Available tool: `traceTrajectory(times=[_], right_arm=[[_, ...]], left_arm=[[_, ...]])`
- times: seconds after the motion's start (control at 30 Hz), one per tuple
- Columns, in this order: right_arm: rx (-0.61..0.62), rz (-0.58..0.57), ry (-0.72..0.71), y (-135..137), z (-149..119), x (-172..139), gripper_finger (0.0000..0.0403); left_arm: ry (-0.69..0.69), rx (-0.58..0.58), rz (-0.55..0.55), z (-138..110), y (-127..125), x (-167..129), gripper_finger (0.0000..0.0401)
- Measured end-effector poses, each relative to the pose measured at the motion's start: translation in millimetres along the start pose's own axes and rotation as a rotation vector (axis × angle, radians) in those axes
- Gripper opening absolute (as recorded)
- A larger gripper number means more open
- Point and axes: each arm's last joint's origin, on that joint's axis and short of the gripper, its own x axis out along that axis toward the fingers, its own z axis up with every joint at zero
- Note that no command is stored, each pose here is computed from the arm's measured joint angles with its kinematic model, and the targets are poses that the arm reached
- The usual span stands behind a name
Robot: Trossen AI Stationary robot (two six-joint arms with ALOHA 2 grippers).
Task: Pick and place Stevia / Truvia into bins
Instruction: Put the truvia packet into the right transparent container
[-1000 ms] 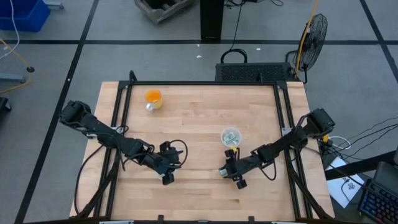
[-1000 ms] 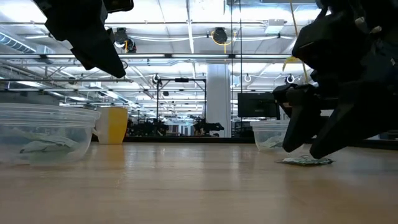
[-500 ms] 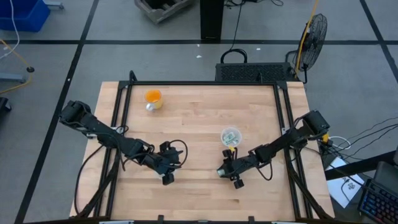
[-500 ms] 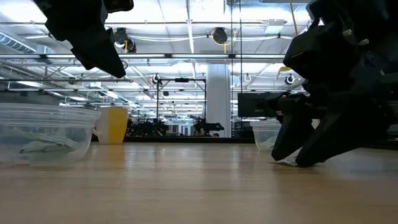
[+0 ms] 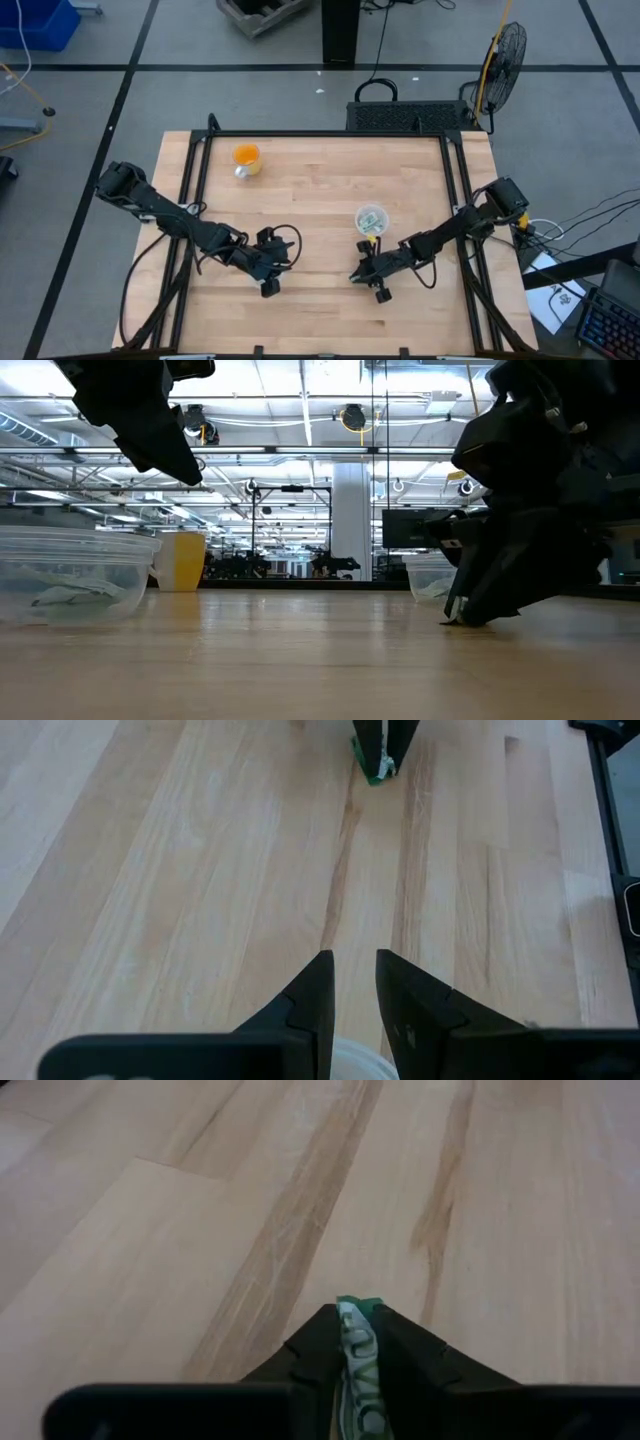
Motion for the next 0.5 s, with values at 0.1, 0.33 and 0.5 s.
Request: traceTrajectory(times=[0.1,0.33,0.5], right_arm=[[-0.012,-0.011,-0.007,-4,3,-3,0.0047],[-0.004,-0.095,-0.031,-23,17,-24,0.0038],[-0.086,-0.341,0.001,-41,27,-55,0.0043]], left_arm=[[0.0,0.001,0.0,0,0,0,0.0081],[0.001,0.001,0.001,0,0,0,0.0081],[0.004,0.002,0.003,0,0,0,0.0081]])
